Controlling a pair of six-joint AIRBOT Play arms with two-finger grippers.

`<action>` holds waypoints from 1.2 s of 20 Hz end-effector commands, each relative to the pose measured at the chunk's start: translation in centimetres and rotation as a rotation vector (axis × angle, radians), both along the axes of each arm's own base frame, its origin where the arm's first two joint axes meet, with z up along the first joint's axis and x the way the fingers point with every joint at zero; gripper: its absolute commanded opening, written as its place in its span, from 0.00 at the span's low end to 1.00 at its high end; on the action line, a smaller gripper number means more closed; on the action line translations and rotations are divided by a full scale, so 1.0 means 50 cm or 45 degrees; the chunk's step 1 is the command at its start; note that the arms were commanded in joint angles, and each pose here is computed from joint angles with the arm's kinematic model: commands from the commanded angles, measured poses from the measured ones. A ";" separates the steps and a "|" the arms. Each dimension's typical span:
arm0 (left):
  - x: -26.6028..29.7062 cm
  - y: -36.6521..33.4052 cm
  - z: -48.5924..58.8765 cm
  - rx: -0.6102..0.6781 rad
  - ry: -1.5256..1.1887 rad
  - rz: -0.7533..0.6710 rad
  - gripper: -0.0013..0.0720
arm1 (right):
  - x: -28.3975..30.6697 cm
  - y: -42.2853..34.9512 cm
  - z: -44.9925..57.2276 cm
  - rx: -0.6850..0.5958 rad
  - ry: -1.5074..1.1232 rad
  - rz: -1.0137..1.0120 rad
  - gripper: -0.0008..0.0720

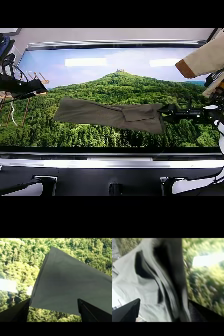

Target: Fold the clothes and pants, and hang the long-sleeved shirts on hangers.

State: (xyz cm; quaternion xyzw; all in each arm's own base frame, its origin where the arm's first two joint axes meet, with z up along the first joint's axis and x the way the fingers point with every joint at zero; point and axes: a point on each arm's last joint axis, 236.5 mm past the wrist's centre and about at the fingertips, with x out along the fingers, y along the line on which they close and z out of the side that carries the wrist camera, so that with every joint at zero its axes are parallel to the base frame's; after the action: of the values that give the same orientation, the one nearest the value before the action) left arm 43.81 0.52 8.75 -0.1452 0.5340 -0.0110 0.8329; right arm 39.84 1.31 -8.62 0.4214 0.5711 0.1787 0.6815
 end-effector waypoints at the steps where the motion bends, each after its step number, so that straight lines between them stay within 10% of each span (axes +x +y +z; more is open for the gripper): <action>1: -0.002 0.000 0.000 0.001 0.004 0.001 1.00 | 0.010 0.006 -0.027 -0.089 -0.009 0.017 0.95; 10: -0.002 0.000 0.000 0.001 0.004 0.001 1.00 | -0.012 0.116 -0.045 -0.124 0.075 0.163 0.86; 13: -0.002 0.000 -0.001 0.000 0.006 0.002 1.00 | -0.019 0.121 -0.044 -0.125 0.088 0.181 0.14; 15: -0.002 -0.007 -0.003 -0.011 0.009 -0.003 0.99 | -0.018 0.123 -0.021 -0.117 0.077 0.174 0.06; 16: -0.001 -0.015 -0.006 -0.021 0.013 -0.011 0.89 | -0.015 0.123 -0.001 -0.113 0.075 0.153 0.06; 18: 0.005 -0.057 -0.022 -0.075 0.036 -0.052 0.18 | -0.012 0.127 0.055 -0.101 0.055 0.134 0.06; 19: 0.009 -0.093 -0.034 -0.116 0.054 -0.079 0.04 | -0.014 0.131 0.087 -0.092 0.042 0.139 0.06; 24: 0.000 -0.378 -0.157 -0.348 0.232 -0.222 0.05 | -0.005 0.126 0.259 -0.129 -0.053 0.125 0.06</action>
State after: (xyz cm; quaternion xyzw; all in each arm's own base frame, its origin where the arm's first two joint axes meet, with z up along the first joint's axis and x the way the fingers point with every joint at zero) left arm 44.40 -10.91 3.64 -0.1789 0.5872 -0.1027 0.7827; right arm 39.77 7.56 -0.07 0.3534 0.5940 0.1939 0.6962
